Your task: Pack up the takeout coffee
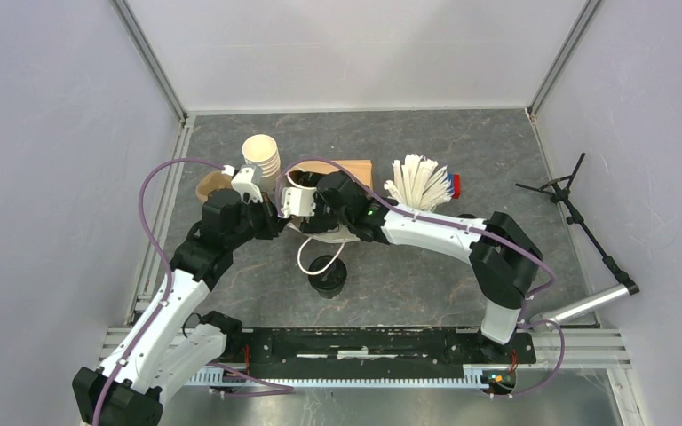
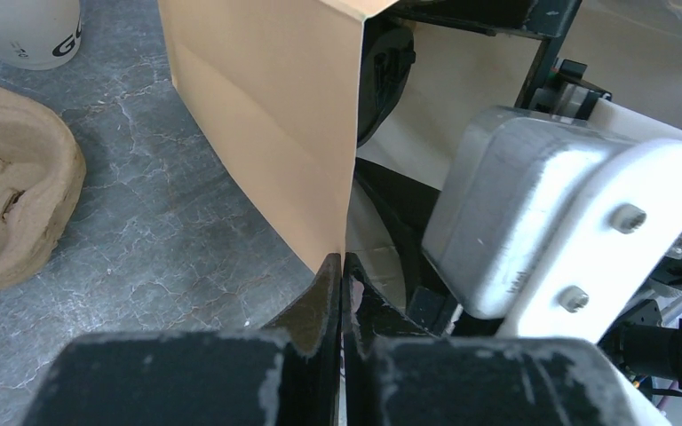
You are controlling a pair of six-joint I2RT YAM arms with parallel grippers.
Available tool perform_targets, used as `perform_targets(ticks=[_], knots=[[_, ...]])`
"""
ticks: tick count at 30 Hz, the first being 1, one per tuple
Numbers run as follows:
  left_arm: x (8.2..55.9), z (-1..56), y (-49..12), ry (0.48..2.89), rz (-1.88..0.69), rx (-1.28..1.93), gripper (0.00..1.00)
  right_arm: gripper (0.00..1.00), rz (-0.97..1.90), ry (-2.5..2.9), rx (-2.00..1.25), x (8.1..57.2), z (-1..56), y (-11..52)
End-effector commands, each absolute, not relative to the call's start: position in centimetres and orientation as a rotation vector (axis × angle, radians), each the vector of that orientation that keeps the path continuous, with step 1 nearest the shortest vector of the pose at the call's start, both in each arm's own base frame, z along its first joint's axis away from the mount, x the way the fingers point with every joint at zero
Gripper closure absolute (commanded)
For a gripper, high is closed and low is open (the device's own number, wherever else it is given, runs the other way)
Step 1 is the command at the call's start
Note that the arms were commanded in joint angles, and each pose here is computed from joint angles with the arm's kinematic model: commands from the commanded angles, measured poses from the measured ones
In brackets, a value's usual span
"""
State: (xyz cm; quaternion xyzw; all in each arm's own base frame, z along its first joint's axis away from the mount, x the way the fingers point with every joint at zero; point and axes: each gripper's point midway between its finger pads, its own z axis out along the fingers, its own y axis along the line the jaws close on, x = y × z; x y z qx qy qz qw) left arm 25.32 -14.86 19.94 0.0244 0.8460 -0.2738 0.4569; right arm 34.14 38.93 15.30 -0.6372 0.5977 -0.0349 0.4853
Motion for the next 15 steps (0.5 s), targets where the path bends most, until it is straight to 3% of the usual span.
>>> perform_targets(ticks=[1,15], knots=[[25.4,21.2,-15.4,2.040,-0.709,0.062,0.98,0.02,-0.028,1.403,-1.495,33.8,18.2,39.3],[25.4,21.2,-15.3,2.040,-0.706,0.061,0.98,0.02,0.073,1.357,-1.525,32.0,19.4,39.5]])
